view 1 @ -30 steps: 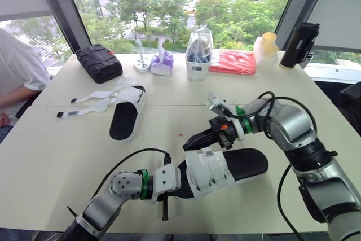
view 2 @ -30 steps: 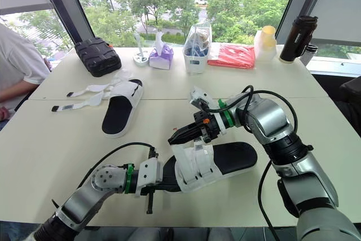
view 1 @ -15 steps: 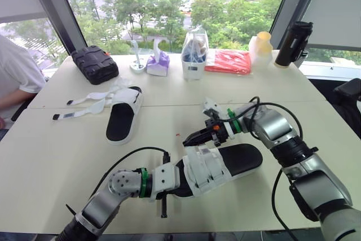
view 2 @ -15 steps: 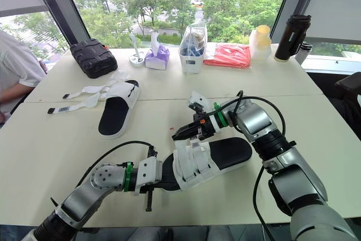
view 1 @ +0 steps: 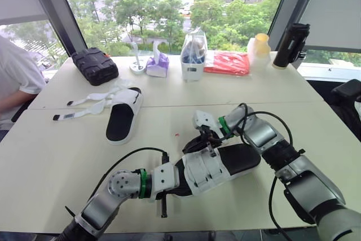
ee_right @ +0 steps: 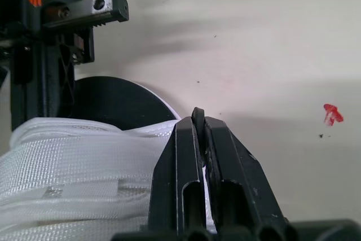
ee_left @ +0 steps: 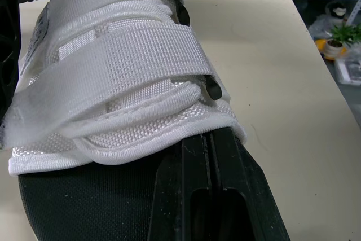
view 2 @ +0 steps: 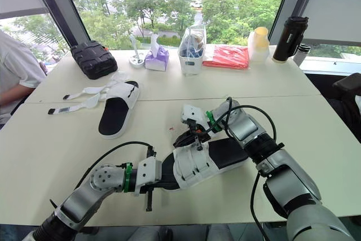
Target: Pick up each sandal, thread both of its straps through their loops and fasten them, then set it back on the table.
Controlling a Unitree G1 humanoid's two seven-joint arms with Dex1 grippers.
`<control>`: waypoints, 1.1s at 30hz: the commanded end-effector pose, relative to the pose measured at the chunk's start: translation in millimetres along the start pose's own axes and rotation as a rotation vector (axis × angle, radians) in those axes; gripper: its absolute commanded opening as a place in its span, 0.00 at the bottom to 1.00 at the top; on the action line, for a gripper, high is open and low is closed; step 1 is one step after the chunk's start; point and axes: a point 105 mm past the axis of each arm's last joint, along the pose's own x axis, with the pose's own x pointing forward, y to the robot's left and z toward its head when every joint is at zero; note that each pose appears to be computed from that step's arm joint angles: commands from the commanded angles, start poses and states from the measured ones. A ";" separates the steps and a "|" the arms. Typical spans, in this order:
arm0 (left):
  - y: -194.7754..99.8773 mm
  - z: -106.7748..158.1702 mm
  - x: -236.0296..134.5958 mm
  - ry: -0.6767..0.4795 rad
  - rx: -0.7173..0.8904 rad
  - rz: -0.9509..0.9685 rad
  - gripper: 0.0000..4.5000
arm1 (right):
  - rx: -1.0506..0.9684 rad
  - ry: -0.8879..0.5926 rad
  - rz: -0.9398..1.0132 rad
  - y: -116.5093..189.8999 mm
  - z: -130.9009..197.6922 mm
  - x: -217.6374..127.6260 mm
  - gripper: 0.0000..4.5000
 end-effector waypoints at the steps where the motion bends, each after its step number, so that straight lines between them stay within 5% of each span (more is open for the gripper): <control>1: -26.4 -52.8 1.5 0.194 -0.134 -0.069 0.00 | -0.029 0.070 -0.088 -10.1 -14.3 0.7 0.35; 3: -26.6 -54.1 0.3 0.195 -0.135 -0.066 0.00 | -0.058 0.071 -0.125 -14.9 -14.1 2.5 0.56; 9: -26.1 -56.6 -0.4 0.195 -0.138 -0.056 0.00 | -0.134 0.029 -0.282 -38.1 -2.7 -4.5 0.56; 14: -21.0 -55.6 -2.4 0.184 -0.133 -0.022 0.00 | -0.214 -0.033 -0.426 -55.6 22.8 -49.8 0.56; 21: 0.4 -32.2 -15.9 0.123 -0.073 0.055 0.00 | -0.394 -0.036 -0.507 -32.6 25.3 -96.5 0.56; 33: 34.4 4.4 -56.8 0.022 -0.033 0.197 0.00 | -0.667 0.050 -0.583 -8.8 -5.1 -129.0 0.56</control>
